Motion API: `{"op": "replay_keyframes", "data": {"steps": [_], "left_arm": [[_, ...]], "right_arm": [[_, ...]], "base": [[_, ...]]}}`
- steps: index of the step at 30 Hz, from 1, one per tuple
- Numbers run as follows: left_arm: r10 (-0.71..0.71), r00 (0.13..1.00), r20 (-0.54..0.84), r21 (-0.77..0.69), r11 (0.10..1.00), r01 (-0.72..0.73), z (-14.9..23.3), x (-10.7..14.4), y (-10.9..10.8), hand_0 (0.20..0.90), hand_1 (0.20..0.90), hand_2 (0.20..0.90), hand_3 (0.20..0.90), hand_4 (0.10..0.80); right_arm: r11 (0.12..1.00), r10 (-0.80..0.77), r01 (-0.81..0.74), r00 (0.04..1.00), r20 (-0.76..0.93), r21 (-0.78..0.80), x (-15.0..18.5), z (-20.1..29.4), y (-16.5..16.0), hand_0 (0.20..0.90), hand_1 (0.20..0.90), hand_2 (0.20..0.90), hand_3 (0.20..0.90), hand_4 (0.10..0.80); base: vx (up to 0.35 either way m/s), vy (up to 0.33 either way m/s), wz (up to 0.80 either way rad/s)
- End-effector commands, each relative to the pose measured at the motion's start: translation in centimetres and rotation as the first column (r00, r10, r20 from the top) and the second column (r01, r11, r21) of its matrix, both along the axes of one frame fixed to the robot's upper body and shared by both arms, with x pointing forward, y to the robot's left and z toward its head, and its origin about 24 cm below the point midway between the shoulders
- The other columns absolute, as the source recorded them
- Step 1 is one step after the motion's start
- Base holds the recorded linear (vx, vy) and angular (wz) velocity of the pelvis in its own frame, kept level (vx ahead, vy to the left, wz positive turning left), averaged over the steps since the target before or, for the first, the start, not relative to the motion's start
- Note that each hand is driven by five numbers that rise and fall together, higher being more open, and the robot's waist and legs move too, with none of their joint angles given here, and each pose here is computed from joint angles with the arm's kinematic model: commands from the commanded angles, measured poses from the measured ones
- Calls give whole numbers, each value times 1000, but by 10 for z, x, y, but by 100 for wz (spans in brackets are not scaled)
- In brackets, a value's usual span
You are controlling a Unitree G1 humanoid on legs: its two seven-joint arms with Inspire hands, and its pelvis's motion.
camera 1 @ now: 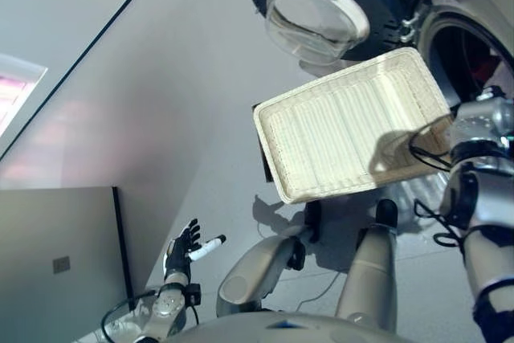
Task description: Pick up the clothes and place them into the washing machine
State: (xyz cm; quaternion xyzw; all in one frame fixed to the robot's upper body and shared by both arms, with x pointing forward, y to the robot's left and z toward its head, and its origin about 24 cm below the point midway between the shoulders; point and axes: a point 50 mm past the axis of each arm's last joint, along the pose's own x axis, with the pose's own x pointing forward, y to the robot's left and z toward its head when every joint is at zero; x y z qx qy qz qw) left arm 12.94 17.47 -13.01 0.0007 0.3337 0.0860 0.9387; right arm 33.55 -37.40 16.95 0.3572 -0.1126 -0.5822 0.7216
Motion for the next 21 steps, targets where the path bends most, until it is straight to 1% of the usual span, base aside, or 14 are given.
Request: {"op": "replay_keyframes", "data": {"steps": [1, 3, 4, 5, 6, 11, 15, 16, 19, 21], "left_arm": [[80, 997, -17, 58, 995, -79, -2, -5, 21, 900, 900, 900, 900, 800], [70, 997, -27, 59, 996, -68, -3, -6, 21, 900, 900, 900, 900, 800], [70, 997, -27, 59, 996, -68, -3, -6, 21, 900, 900, 900, 900, 800], [51, 998, -29, 65, 997, -49, -3, -4, 22, 900, 900, 900, 900, 800], [41, 999, -30, 71, 997, -39, -2, -3, 23, 900, 900, 900, 900, 800], [59, 998, -23, 72, 996, -58, -1, -2, 27, 900, 900, 900, 900, 800], [60, 998, -36, 82, 995, -56, -3, -4, 29, 900, 900, 900, 900, 800], [62, 997, -39, 82, 995, -59, -3, -5, 30, 900, 900, 900, 900, 800], [70, 997, -26, 83, 994, -67, -1, -5, 33, 900, 900, 900, 900, 800], [83, 996, -16, 81, 993, -82, 0, -4, 34, 900, 900, 900, 900, 800]], "right_arm": [[980, 14, 13, 991, 136, -197, -4, 40, -7, 900, 900, 900, 900, 800], [986, 21, -8, 997, 80, -167, -7, 21, -12, 900, 900, 900, 900, 800], [986, 21, -8, 997, 80, -167, -7, 21, -12, 900, 900, 900, 900, 800], [990, 35, -39, 999, -33, -139, -13, 2, -21, 900, 900, 900, 900, 800], [992, 38, -46, 997, -62, -121, -15, -5, -22, 900, 900, 900, 900, 800], [993, 89, -93, 995, -54, -79, -9, -25, -10, 900, 900, 900, 900, 800], [994, 92, -97, 990, -109, -45, -14, -41, -10, 900, 900, 900, 900, 800], [993, 110, -113, 990, -91, -30, -13, -47, -6, 900, 900, 900, 900, 800], [993, 114, -116, 991, -67, -30, -12, -49, -4, 900, 900, 900, 900, 800], [991, 126, -126, 992, -16, -41, -7, -44, 2, 900, 900, 900, 900, 800]], "base": [[0, 0, 0], [0, 0, 0], [20, 11, 8], [42, 6, 15], [48, 7, 19], [4, 14, 7], [-14, 2, 2], [-24, 12, 6], [7, 10, 3], [-20, 13, 1]]}}
